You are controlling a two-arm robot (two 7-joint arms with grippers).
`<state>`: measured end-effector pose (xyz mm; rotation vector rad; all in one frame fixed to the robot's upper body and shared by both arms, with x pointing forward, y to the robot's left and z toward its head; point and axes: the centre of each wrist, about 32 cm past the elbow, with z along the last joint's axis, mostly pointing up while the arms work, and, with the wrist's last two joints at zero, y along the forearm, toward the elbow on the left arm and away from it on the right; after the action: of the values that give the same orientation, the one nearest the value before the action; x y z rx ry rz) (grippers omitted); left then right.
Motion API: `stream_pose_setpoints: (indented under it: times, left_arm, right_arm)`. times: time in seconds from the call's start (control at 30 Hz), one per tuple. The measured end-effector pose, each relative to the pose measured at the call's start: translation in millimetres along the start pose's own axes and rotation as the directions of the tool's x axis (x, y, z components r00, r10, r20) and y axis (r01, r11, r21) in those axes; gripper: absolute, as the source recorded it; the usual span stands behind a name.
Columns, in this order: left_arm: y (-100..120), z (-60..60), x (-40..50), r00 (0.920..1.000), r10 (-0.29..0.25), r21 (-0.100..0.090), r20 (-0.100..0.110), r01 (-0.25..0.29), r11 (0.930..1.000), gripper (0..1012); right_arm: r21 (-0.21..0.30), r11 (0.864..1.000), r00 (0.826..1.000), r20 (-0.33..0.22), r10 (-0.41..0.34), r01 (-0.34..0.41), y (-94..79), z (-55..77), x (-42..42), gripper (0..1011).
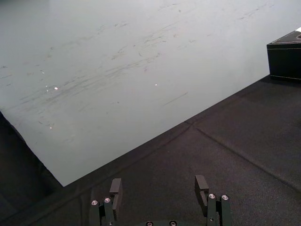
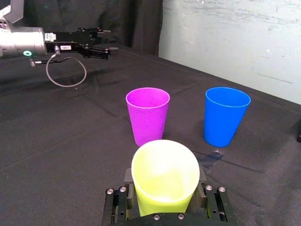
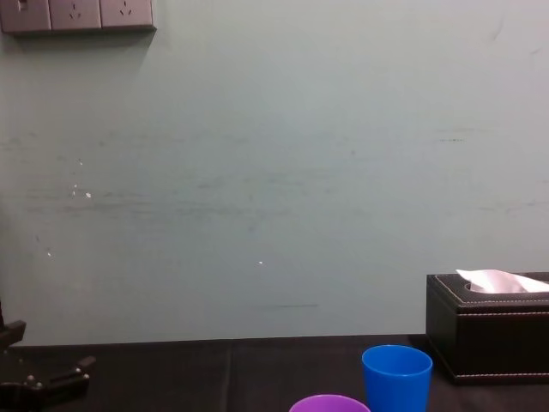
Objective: Stack the three plastic cups sequentially using one hand.
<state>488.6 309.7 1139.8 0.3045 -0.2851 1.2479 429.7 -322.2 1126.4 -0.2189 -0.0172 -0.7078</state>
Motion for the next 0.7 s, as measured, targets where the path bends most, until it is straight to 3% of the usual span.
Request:
stream_pose_setpoints:
  times: [0.5, 0.7]
  left_arm:
    - [0, 0.0, 0.0, 1.0, 0.0, 0.0, 0.0, 0.0, 1.0, 1010]
    - [0, 0.0, 0.0, 1.0, 0.0, 0.0, 0.0, 0.0, 1.0, 1010]
  right_arm:
    - [0.001, 1.0, 1.0, 0.0, 0.001, -0.001, -0.4, 0.2, 0.2, 736]
    - [0.016, 0.999, 0.999, 0.018, -0.03, 0.03, -2.8, 13.9, 0.3, 736]
